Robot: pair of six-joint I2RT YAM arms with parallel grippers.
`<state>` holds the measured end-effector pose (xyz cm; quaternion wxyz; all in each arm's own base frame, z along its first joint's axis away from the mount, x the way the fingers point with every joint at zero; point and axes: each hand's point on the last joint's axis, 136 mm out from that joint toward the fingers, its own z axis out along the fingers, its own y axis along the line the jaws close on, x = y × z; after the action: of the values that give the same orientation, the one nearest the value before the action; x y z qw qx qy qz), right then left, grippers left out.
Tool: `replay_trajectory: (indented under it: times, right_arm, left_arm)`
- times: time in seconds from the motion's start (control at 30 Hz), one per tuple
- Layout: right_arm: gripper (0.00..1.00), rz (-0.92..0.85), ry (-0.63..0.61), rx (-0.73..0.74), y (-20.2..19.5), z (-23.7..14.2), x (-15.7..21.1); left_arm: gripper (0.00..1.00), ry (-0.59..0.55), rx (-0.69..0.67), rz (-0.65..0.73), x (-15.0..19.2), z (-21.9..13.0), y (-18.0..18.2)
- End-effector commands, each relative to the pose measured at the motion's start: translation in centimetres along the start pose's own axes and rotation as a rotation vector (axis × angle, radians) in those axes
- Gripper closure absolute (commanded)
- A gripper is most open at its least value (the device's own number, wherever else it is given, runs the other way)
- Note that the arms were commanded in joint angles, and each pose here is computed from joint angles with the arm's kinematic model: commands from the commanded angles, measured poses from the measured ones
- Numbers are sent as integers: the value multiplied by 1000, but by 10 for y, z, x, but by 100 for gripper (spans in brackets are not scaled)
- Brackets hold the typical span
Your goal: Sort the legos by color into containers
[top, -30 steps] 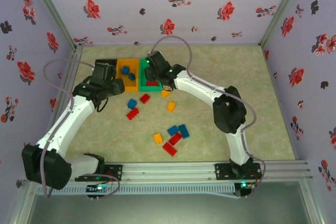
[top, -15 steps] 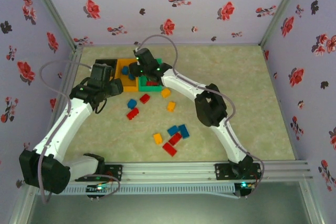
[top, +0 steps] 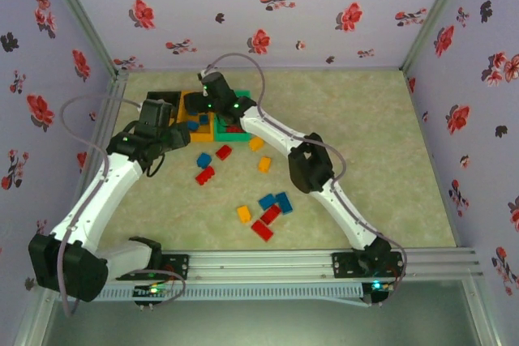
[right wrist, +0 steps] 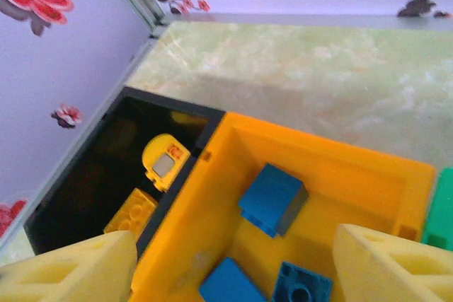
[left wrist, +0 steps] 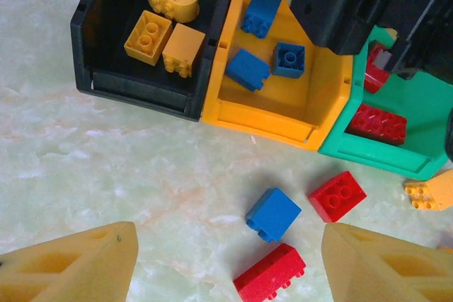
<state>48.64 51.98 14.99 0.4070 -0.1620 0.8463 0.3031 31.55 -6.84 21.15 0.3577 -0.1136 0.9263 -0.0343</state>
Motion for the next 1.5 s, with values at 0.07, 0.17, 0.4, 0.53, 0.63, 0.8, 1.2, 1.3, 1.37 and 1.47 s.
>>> replay_trajectory:
  times: [0.07, 0.17, 0.4, 0.53, 0.63, 0.8, 1.2, 1.3, 1.37, 1.47]
  right_arm:
    - [24, -29, -61, 14, 5, -65, -33]
    - [23, -43, -49, 63, -7, -94, -28]
    - [22, -14, -27, 216, -52, -158, -16]
    - [22, 36, -36, 285, -93, -187, 2]
    - [23, 54, -21, 366, -121, -206, 5]
    - [23, 72, -29, 427, -144, -225, 4]
    - [22, 87, 19, 486, -163, -243, 16]
    - [22, 94, 35, 494, -169, -254, 24]
    - [21, 106, 31, 498, -173, -260, 27]
    - [21, 120, 23, 503, -178, -268, 27]
  left_arm:
    - [30, 24, -20, -10, 11, -3, 4]
    - [29, 45, -22, -33, 20, -3, 3]
    - [28, 166, -27, -153, 74, -1, -1]
    - [28, 280, -28, -154, 115, -6, -6]
    - [28, 373, -23, -142, 144, -16, -9]
    - [27, 487, 12, -141, 179, -31, -22]
    - [30, 641, 107, -119, 250, -2, -108]
    - [30, 654, 120, -91, 258, 0, -124]
    - [29, 659, 129, -79, 259, 1, -132]
    - [28, 672, 136, -69, 261, 3, -139]
